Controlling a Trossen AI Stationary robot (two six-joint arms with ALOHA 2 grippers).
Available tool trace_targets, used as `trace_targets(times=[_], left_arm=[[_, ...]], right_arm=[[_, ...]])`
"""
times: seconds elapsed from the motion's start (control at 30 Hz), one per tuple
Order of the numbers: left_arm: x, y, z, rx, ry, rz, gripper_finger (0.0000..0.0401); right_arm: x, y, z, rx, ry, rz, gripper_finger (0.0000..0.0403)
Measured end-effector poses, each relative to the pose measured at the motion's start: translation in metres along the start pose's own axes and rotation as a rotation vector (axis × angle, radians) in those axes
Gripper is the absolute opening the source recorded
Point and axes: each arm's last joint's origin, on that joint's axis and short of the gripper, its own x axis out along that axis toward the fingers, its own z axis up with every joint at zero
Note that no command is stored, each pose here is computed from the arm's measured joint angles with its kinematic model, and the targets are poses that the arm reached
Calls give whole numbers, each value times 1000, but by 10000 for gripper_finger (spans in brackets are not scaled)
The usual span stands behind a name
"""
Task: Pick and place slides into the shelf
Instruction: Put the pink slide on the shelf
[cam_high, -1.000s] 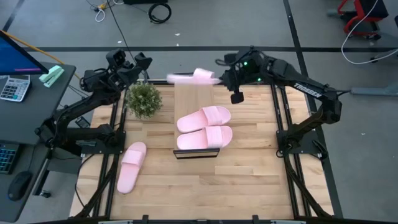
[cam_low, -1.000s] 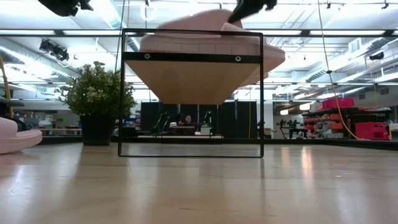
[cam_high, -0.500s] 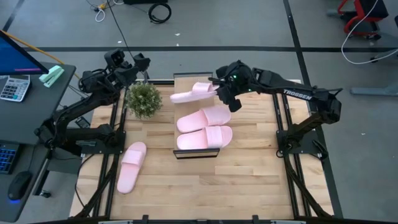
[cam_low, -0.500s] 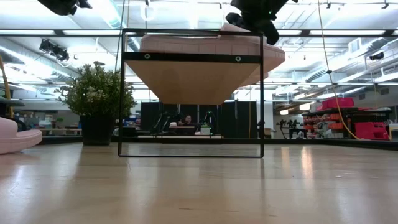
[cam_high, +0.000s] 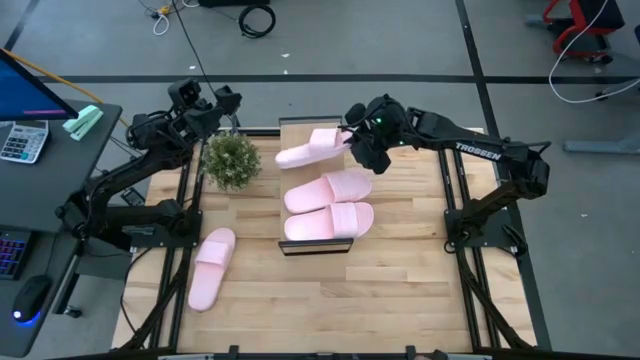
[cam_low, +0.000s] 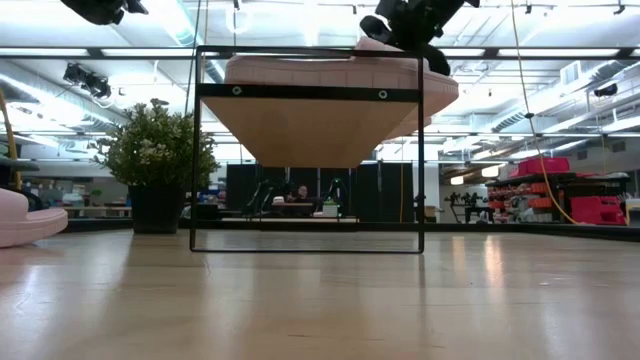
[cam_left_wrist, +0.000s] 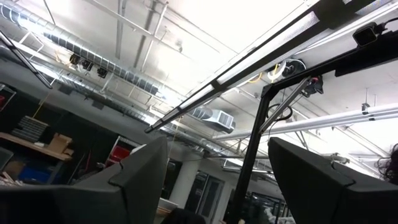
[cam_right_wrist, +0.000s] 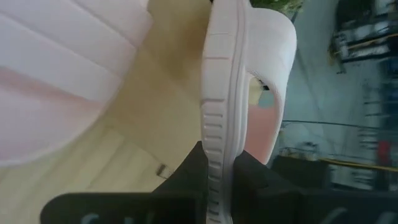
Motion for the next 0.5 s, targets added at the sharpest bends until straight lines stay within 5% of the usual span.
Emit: trace_targets(times=[0.5], left_arm=[[0, 1, 0, -3, 1, 3, 281]], right_arm=[[33, 26, -12, -267, 47, -62, 34]])
